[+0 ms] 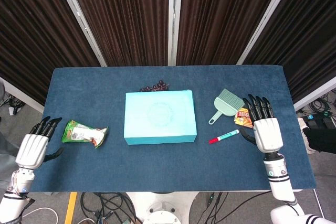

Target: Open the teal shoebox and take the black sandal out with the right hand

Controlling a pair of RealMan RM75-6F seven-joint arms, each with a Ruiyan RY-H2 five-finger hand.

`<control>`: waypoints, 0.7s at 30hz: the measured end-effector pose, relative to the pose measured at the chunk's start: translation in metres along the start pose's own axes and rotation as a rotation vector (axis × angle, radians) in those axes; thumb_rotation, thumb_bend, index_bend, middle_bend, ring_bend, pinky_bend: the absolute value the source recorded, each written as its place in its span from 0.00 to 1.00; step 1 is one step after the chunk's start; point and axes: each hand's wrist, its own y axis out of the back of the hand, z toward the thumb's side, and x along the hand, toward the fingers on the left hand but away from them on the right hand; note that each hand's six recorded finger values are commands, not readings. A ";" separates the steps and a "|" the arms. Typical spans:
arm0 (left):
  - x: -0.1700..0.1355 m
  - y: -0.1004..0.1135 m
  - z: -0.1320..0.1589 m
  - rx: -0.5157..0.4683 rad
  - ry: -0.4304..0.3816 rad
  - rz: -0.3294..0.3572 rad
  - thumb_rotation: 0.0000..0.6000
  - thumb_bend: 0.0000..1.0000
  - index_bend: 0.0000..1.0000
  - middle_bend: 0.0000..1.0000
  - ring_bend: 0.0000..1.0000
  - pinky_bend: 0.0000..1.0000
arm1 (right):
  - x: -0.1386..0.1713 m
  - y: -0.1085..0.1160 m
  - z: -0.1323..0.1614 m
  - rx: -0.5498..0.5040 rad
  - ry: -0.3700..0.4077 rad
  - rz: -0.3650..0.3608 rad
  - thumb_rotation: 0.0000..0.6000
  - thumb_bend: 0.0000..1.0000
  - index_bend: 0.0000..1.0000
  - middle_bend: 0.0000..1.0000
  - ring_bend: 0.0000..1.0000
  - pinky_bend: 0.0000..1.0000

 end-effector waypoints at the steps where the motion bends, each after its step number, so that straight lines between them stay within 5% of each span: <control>1: 0.000 0.000 0.000 0.000 0.001 0.002 1.00 0.18 0.09 0.15 0.07 0.24 | 0.002 -0.004 -0.002 0.005 -0.005 0.015 1.00 0.12 0.00 0.01 0.00 0.00; 8: 0.000 0.001 0.000 0.005 0.001 0.010 1.00 0.18 0.09 0.15 0.07 0.24 | 0.019 -0.018 -0.017 0.051 -0.039 0.100 1.00 0.12 0.00 0.01 0.00 0.00; 21: 0.000 0.004 0.004 0.003 -0.005 0.018 1.00 0.18 0.09 0.15 0.07 0.24 | 0.032 -0.019 -0.027 0.086 -0.075 0.145 1.00 0.14 0.00 0.01 0.00 0.00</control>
